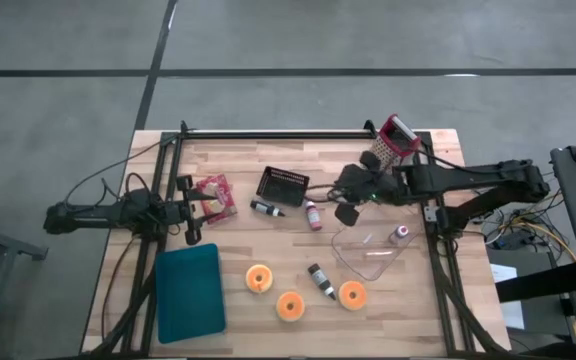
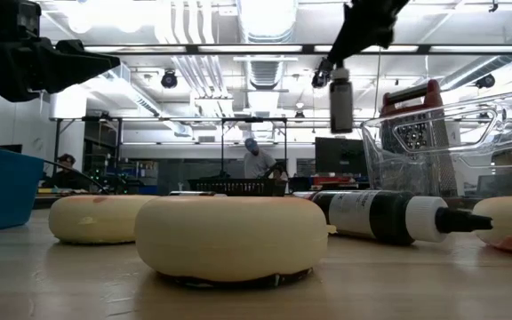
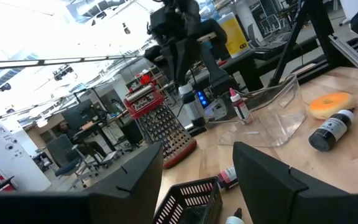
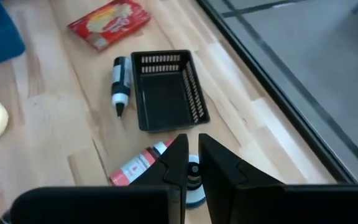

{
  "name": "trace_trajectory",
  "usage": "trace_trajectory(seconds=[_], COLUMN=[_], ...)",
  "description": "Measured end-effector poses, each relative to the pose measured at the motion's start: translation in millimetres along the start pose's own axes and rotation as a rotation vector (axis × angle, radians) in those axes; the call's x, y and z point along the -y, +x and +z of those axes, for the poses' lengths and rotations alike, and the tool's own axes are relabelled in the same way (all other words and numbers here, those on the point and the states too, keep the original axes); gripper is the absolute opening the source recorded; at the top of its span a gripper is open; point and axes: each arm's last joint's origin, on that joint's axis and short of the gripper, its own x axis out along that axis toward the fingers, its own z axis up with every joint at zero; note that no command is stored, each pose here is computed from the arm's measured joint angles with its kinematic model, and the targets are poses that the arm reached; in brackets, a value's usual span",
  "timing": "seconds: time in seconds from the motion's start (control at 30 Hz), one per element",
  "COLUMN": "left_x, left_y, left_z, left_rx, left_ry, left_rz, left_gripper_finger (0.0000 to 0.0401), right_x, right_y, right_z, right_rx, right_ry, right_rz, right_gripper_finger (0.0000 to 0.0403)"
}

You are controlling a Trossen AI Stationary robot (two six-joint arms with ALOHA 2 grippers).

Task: Pick & Place Food Item
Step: Put the top right black food coloring bottle into the transparent bin

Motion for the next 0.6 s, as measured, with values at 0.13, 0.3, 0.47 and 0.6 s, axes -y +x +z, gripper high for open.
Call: trace_trajectory(seconds=[0.13, 0.3, 0.47, 0.6], left_x=[0, 0, 0, 0], left_y=[0, 0, 0, 0], left_z=[0, 0, 0, 0], left_rx=[-0.001, 0.0, 0.0, 0.0], left_ry=[0.0, 0.0, 0.0, 0.0], left_rz=[-0.001, -0.001, -0.001, 0.0], left_gripper_finger=[0.02, 0.02, 0.02, 0.02], right_x=[-10, -20, -29, -32], right_y=[-18, -34, -44, -54], right_z=[-5, -16, -29, -40], right_rx=[-0.022, -0.116, -0.175, -0.177], right_ry=[0.055, 0.142, 0.23, 0.298], right_rz=[-0.039, -0.112, -0.169, -0.22], right_gripper_finger=[0.0028, 0.0028, 0.0028, 0.0028])
